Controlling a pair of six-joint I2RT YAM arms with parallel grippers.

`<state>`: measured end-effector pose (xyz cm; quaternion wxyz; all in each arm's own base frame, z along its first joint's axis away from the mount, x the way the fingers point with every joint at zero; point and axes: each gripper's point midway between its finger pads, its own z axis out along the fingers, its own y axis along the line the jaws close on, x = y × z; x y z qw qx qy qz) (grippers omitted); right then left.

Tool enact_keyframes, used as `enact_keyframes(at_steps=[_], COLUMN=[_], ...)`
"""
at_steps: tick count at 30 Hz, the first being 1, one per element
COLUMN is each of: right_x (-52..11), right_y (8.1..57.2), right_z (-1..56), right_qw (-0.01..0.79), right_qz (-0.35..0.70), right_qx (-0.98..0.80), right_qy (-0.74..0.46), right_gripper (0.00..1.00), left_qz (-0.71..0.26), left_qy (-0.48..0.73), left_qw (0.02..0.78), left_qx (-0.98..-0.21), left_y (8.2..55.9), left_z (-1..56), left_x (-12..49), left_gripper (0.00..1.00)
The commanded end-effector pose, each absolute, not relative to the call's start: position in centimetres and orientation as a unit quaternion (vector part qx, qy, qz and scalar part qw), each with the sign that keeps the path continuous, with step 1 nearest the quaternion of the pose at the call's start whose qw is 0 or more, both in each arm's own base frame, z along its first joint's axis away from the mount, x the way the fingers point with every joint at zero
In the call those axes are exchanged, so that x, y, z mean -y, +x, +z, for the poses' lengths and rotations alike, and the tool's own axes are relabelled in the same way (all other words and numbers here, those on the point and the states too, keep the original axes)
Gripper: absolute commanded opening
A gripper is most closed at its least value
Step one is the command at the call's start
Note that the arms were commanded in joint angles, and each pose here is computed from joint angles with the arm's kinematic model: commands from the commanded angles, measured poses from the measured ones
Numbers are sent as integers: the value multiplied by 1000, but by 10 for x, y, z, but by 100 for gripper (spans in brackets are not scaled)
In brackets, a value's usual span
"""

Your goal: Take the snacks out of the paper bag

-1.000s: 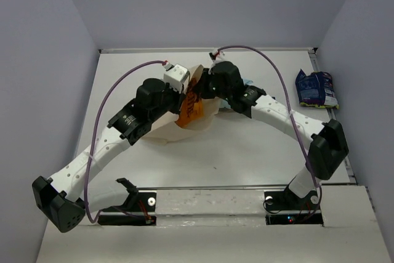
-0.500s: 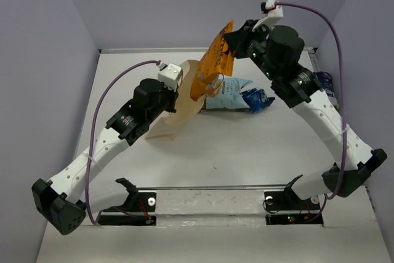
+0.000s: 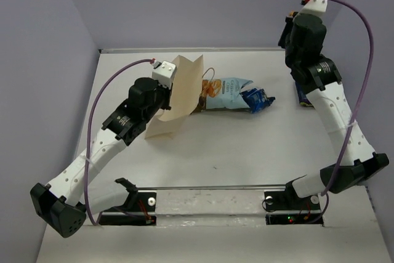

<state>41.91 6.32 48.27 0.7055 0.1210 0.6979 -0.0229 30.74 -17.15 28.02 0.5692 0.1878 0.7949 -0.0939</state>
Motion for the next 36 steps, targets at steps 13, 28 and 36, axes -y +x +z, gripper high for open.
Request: enact_keyframes(at_steps=[13, 28, 36], right_x=[-64, -215, -236], right_y=[301, 329, 319], right_z=[176, 312, 259], right_qw=[285, 492, 439], right_qz=[-143, 167, 220], right_qx=[-948, -845, -862], right_qy=[-16, -130, -122], right_gripper=[1, 96, 95], left_qz=[-90, 165, 186], left_qy=[177, 215, 283], left_qw=[597, 706, 739], left_qx=[-777, -655, -582], left_y=[311, 350, 334], left_z=[306, 410, 449], left_x=[164, 87, 84], left_gripper=[0, 0, 0])
